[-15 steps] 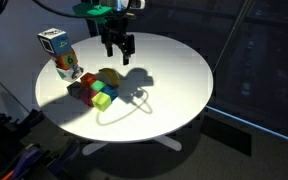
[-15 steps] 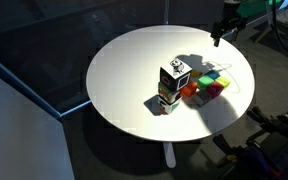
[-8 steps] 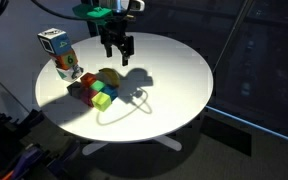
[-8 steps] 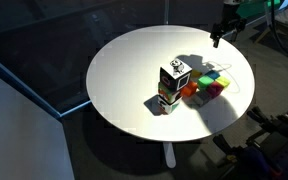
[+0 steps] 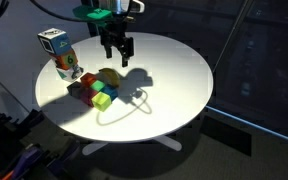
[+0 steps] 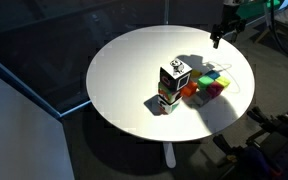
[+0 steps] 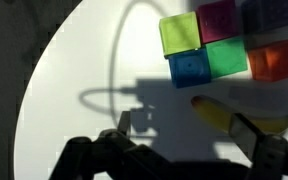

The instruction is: Slide the blue block backwards, pick up the light green block and put it on top of the darker green block

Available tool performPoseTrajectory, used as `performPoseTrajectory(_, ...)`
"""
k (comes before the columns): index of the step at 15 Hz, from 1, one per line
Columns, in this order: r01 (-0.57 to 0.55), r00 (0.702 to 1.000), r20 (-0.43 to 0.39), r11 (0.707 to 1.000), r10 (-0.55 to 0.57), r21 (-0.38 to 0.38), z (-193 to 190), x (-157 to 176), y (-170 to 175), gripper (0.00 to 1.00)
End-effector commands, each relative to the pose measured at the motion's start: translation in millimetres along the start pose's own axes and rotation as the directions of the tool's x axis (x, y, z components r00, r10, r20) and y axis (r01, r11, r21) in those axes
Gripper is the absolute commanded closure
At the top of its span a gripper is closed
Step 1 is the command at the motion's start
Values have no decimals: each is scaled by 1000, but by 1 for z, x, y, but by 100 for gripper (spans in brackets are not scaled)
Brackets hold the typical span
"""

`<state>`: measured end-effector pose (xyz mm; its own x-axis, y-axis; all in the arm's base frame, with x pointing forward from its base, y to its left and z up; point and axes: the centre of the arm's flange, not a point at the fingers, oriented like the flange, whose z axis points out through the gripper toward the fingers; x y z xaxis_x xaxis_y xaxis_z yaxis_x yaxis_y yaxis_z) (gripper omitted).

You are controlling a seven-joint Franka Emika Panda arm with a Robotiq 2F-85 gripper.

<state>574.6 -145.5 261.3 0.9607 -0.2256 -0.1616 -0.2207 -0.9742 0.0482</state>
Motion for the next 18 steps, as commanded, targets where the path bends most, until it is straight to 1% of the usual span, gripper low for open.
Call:
performPoseTrajectory(1,8,1000,7,1000,-8,-8,17,6,3,0)
performPoseTrajectory(4,16,1000,22,1000,-16,-5,37,10,3,0)
performPoseTrajectory(8,32,999,13,999,-32,-5,59,18,5,0)
performPoseTrajectory(13,72,997,-30,997,-72,0,72,29,6,0)
performPoseTrajectory(18,110,993,-42,994,-110,4,85,34,6,0)
